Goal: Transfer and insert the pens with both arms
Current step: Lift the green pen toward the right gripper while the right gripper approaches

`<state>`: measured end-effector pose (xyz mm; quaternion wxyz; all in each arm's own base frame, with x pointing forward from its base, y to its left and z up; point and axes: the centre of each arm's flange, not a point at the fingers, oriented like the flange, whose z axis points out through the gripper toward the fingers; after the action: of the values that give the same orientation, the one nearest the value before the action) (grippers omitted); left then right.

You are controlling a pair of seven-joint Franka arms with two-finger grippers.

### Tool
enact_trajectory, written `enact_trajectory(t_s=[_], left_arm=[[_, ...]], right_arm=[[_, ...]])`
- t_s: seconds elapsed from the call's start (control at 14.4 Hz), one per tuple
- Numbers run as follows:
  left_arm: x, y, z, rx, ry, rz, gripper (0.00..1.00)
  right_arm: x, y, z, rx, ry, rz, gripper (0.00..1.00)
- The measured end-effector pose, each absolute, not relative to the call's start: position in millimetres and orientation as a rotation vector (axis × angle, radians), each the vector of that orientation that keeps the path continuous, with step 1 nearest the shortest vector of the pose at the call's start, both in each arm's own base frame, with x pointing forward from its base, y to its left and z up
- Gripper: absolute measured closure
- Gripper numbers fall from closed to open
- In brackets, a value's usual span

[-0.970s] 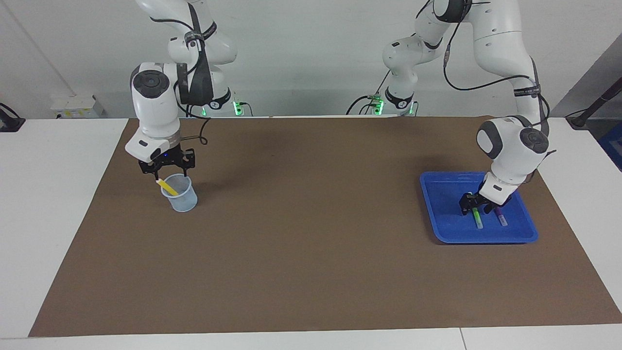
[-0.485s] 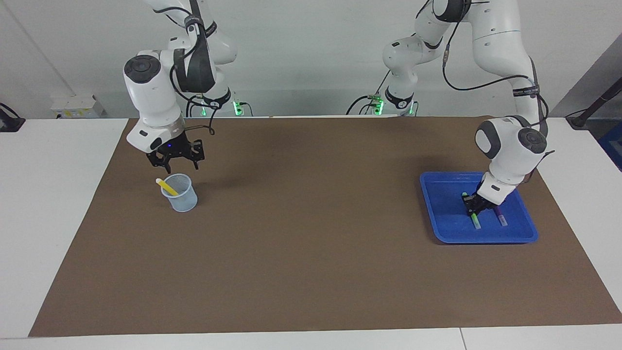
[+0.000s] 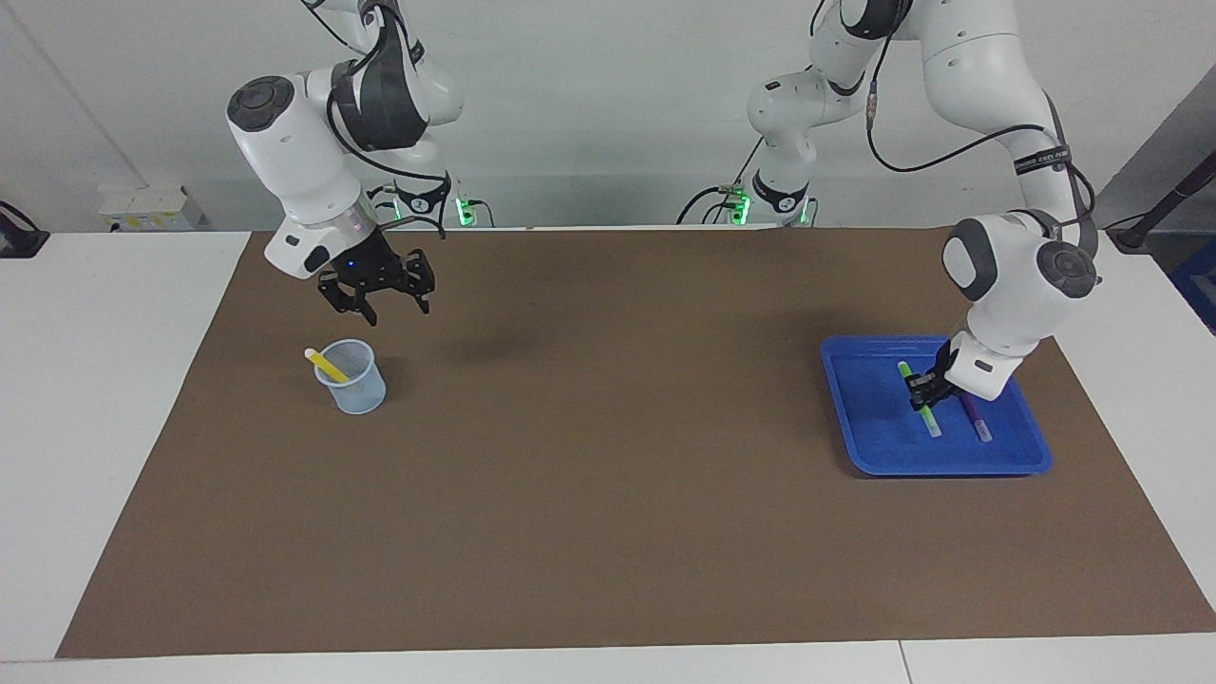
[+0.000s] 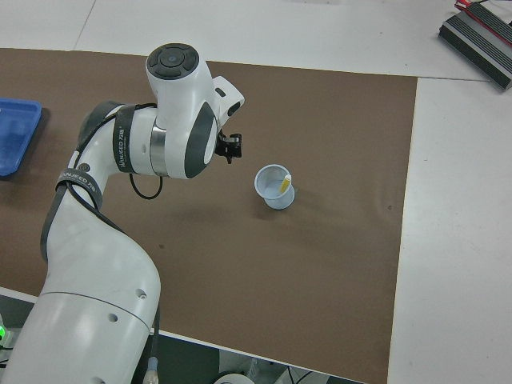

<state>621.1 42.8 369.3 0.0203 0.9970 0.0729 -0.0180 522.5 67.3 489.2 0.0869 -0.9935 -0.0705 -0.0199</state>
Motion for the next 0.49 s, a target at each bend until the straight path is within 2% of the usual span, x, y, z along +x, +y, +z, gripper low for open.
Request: enact_trajectory(t_s=[0.28,0.49], left_arm=[[611,17,422,2.919,0.598,-0.065,0.83],[599,-39,447,2.815,0.89,-0.133,0.83]], right_arm=[[525,83,503,-2.821,-0.138,-0.088,0.2],[528,93,515,-2.674,-0.087,-0.112,0.18]])
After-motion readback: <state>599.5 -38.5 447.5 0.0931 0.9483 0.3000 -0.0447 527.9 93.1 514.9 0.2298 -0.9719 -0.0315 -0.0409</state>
